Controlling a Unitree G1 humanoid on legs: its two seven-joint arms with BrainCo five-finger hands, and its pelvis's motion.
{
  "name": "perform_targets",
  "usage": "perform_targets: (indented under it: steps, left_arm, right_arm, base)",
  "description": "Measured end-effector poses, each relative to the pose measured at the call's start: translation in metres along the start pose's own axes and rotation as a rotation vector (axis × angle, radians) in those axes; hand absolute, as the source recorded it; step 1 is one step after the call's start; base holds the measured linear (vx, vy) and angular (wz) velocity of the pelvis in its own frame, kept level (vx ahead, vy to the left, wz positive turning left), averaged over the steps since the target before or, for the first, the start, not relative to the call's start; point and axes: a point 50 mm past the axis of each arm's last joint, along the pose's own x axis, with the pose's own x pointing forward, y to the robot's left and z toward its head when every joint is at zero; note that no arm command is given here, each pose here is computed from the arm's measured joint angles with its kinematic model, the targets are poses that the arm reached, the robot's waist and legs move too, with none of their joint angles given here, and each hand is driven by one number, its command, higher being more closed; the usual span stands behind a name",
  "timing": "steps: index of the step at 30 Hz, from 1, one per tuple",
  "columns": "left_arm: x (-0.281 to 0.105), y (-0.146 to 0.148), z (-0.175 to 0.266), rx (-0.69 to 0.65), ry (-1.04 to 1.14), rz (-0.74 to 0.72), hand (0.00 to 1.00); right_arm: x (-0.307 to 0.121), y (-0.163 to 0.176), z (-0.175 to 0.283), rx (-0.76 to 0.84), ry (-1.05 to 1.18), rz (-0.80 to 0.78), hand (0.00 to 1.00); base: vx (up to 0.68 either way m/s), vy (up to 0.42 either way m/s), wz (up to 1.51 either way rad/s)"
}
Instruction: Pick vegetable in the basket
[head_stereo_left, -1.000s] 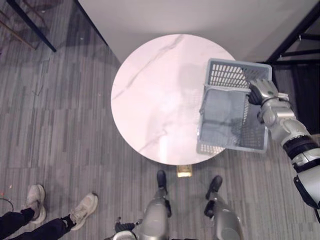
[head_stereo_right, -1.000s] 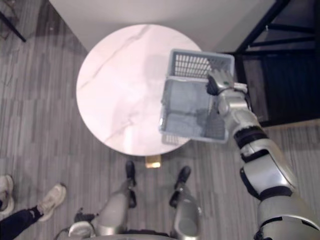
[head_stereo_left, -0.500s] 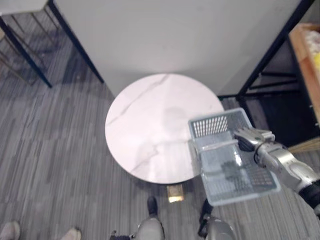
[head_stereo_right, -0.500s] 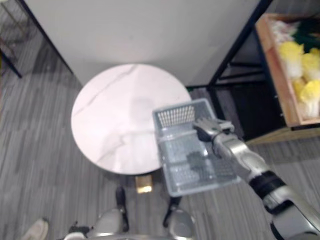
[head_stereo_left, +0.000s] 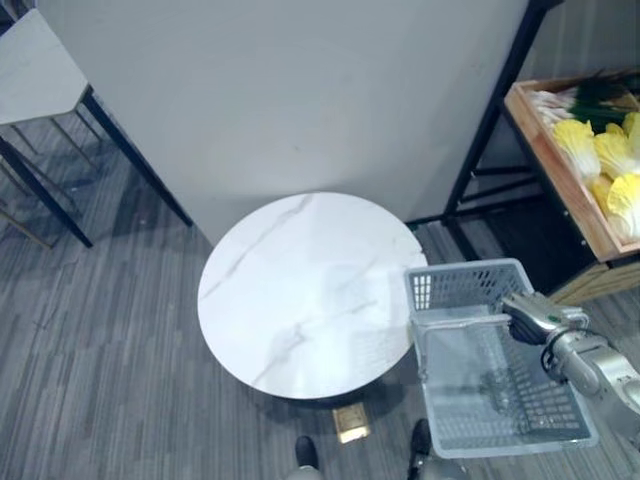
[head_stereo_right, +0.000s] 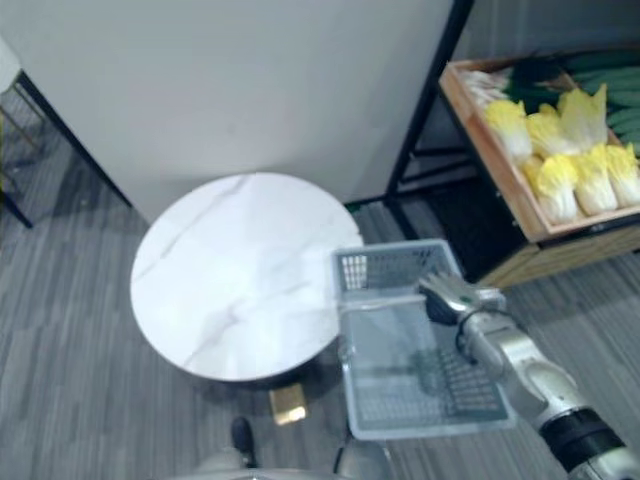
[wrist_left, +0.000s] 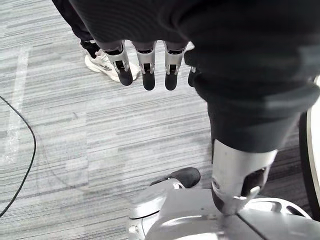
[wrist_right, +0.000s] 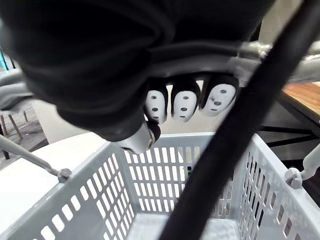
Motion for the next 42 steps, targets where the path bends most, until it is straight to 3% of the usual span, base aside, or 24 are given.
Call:
perform_targets:
  steps: [12, 20, 34, 39, 42]
  left_arm:
    - [0.004, 0.013, 0.007, 0.110, -0.039, 0.021, 0.00]
    - [0.006, 0.017, 0.023, 0.146, -0.086, 0.040, 0.00]
    - [0.003, 0.011, 0.002, 0.076, -0.006, 0.057, 0.00]
    - [-0.006, -0.012, -0.019, 0.051, 0.028, -0.024, 0.00]
    - [-0.003, -0.010, -0.005, 0.043, -0.014, -0.029, 0.00]
  right_arm:
    - [-0.022, -0.015, -0.021, 0.142, 0.235, -0.271, 1.00]
    - [0.000, -0.021, -0.011, 0.146, 0.202, -0.308, 1.00]
    - [0.005, -0.001, 0.001, 0.147, 0.159, -0.223, 1.00]
    - [0.020, 0.003, 0.016, 0.176, 0.097, -0.203, 1.00]
    - [0.022, 0.009, 0.026, 0.192, 0.064, -0.180, 1.00]
  base:
    - [-0.01, 0.084, -0.56]
    - [-0.09, 0.191, -1.47]
    - [-0.03, -0.198, -0.84]
    - [-0.03, 0.185, -1.46]
    - [-0.02, 0.134, -0.57]
